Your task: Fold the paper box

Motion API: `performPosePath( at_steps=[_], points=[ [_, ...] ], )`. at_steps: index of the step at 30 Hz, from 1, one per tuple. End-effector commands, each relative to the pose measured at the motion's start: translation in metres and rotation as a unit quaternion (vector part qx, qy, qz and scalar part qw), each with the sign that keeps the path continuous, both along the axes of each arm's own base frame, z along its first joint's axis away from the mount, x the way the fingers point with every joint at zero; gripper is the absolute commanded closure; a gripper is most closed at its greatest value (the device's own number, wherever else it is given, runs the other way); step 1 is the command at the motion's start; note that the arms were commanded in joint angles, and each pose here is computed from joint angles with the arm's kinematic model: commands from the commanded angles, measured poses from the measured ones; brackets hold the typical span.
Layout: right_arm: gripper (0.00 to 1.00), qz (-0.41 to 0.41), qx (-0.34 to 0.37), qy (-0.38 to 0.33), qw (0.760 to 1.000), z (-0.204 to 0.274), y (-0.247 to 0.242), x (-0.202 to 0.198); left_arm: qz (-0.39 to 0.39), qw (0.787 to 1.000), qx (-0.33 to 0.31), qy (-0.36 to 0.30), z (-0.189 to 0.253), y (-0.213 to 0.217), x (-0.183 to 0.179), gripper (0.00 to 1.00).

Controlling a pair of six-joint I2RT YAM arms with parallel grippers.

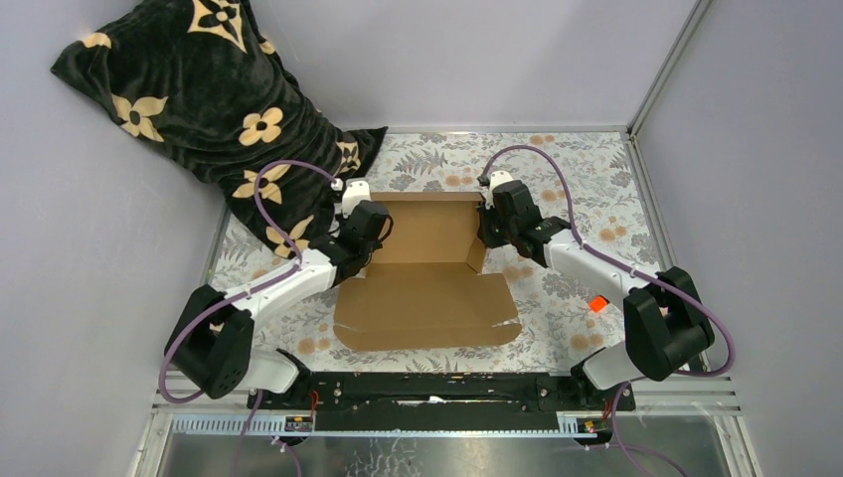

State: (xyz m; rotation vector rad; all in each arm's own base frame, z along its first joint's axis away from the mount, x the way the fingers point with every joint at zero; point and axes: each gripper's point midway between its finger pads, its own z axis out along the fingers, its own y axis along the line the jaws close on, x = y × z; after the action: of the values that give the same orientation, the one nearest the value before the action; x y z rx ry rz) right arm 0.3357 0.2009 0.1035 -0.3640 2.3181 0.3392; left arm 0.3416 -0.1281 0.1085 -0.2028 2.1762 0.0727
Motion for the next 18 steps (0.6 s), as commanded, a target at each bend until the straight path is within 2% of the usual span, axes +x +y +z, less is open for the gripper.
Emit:
performPosePath(
  at_steps=[1,4,8,14,18],
  points=[
    [1.0,-0.041,-0.074,0.045,0.995,-0.022,-0.045,-0.018,0.075,0.995,0.009,-0.062,0.027,0.043,0.015,0.71],
    [1.0,-0.04,-0.071,0.046,0.996,-0.023,-0.044,-0.018,0.066,0.996,0.012,-0.052,0.021,0.04,0.017,0.55],
    [1.0,-0.04,-0.07,0.049,0.996,-0.025,-0.043,-0.018,0.052,0.998,0.004,-0.043,0.012,0.034,0.017,0.41],
    [1.0,-0.04,-0.075,0.056,0.995,-0.031,-0.044,-0.019,0.049,0.998,-0.006,-0.048,0.012,0.032,0.015,0.43],
    [1.0,-0.043,-0.078,0.06,0.994,-0.035,-0.045,-0.019,0.048,0.997,-0.009,-0.057,0.018,0.034,0.013,0.53]
  ],
)
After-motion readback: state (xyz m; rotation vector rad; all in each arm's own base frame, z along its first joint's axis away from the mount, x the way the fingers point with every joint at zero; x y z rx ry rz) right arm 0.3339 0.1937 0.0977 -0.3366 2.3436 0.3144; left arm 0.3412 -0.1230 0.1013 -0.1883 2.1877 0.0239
